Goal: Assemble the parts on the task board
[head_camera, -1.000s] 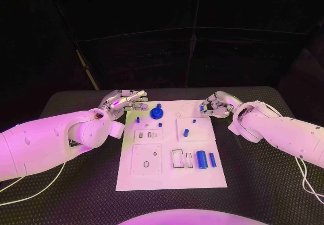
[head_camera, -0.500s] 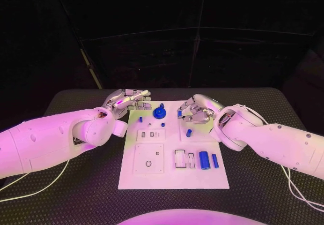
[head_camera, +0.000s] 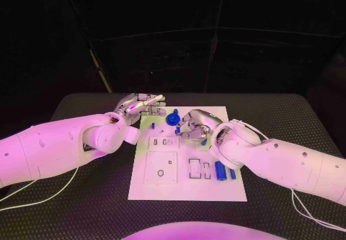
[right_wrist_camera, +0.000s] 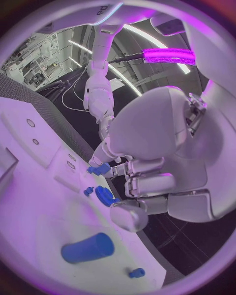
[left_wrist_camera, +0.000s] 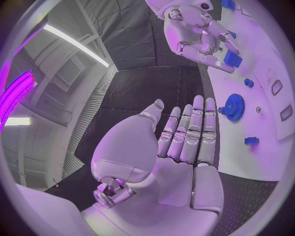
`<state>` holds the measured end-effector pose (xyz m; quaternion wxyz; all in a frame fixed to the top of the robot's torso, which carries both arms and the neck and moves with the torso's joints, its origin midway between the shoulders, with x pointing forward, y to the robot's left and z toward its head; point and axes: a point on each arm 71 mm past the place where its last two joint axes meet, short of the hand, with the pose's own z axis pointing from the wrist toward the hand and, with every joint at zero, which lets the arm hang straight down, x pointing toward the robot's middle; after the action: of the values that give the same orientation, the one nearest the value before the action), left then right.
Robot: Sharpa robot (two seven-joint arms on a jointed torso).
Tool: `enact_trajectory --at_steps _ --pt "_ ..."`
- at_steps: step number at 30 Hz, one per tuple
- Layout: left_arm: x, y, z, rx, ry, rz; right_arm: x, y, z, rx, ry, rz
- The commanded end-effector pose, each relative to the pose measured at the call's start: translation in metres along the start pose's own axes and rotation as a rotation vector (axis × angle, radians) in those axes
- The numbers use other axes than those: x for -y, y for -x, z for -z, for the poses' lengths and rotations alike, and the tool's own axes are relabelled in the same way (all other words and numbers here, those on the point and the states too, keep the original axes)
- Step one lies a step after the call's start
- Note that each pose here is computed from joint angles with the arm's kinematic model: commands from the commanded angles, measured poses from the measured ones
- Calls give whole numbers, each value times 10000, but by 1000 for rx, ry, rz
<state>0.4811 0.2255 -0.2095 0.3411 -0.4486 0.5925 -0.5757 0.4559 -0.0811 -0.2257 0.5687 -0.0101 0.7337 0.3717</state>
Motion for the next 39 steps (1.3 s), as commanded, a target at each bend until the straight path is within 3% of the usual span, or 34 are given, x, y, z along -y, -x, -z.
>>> enact_trajectory --at_steps 1,11,39 --pt "24 -9 -7 -5 -19 -2 -35 -66 -28 -15 -13 71" --pt "26 -6 -13 1 -22 -5 -164 -227 -102 -35 7 108" --pt "33 -12 -14 -2 -22 -4 -198 -375 -221 -98 -2 159"
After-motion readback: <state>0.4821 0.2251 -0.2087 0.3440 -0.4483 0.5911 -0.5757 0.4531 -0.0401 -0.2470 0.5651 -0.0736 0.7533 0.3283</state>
